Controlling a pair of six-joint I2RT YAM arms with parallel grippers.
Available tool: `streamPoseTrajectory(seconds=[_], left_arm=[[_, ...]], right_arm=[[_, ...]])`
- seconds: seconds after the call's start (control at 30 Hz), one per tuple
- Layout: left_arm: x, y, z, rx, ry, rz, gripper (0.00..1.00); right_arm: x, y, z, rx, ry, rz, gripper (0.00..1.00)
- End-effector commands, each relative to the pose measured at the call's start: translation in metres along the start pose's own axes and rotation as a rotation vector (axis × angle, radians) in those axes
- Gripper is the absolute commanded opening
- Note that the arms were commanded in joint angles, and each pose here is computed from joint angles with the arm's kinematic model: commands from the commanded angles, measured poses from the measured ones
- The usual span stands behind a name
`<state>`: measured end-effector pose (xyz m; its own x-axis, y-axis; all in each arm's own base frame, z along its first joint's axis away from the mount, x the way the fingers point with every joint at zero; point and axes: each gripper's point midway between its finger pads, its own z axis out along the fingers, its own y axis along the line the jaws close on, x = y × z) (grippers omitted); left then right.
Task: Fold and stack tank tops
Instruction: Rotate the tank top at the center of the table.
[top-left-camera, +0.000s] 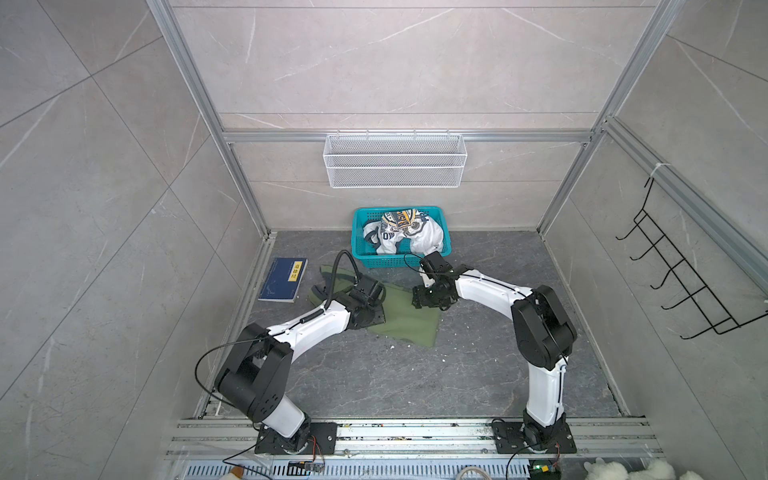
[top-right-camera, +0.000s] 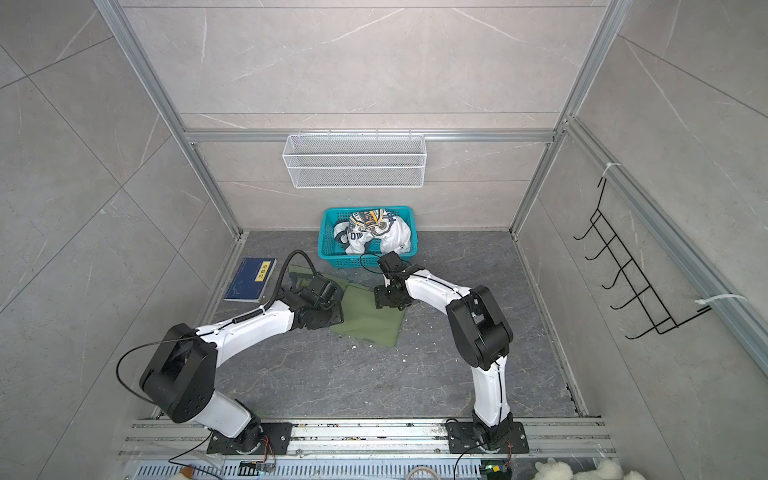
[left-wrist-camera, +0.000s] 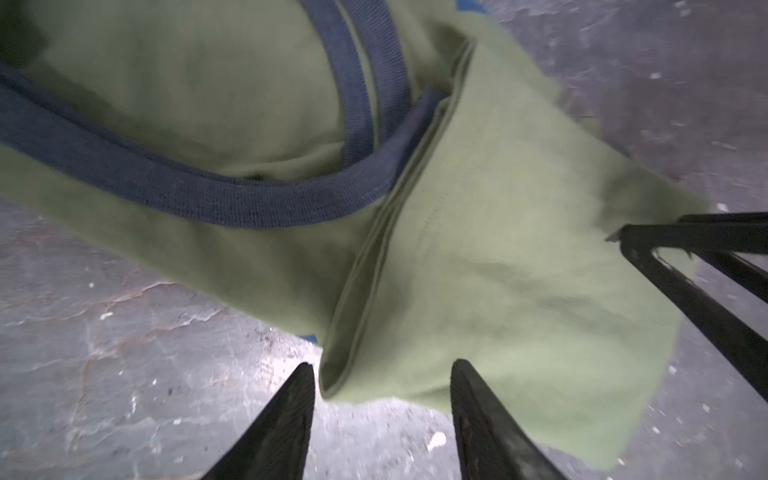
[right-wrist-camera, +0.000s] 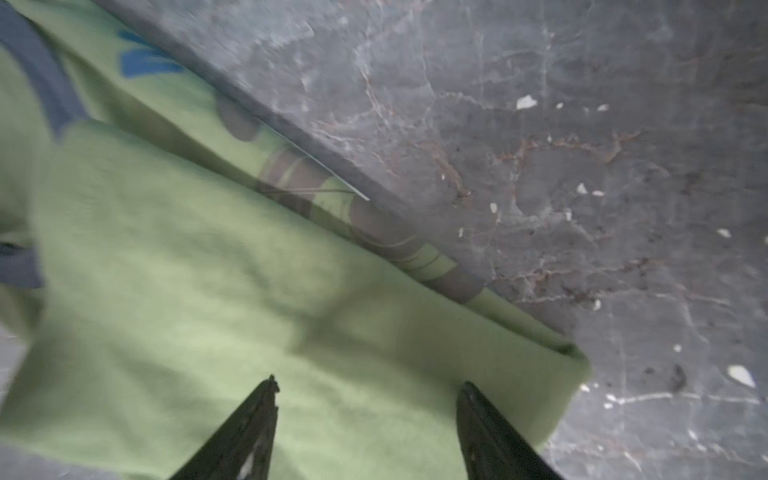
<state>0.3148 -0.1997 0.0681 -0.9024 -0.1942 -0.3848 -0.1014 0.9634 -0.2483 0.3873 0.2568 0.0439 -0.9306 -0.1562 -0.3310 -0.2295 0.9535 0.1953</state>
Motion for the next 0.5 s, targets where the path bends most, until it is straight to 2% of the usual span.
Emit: streamPoseTrajectory(seconds=[0.0,0.23,0.47], left_arm=[[-0.01,0.002,0.018,0.027,0.002,-0.049,0.57],[-0.01,0.036,0.036,-0.068,0.045,-0.047,0.55],[0.001,0.084,0.022,-0.188,0.06,-0.026,0.55]], right_arm=[[0.013,-0.006,0.006,0.079,0.05,-0.053,0.7],[0.062,0.008,0.01,0.06,0.127,-0.058,0.7],[0.12,0.036,-0.003,0.006,0.182,-0.047,0.7]])
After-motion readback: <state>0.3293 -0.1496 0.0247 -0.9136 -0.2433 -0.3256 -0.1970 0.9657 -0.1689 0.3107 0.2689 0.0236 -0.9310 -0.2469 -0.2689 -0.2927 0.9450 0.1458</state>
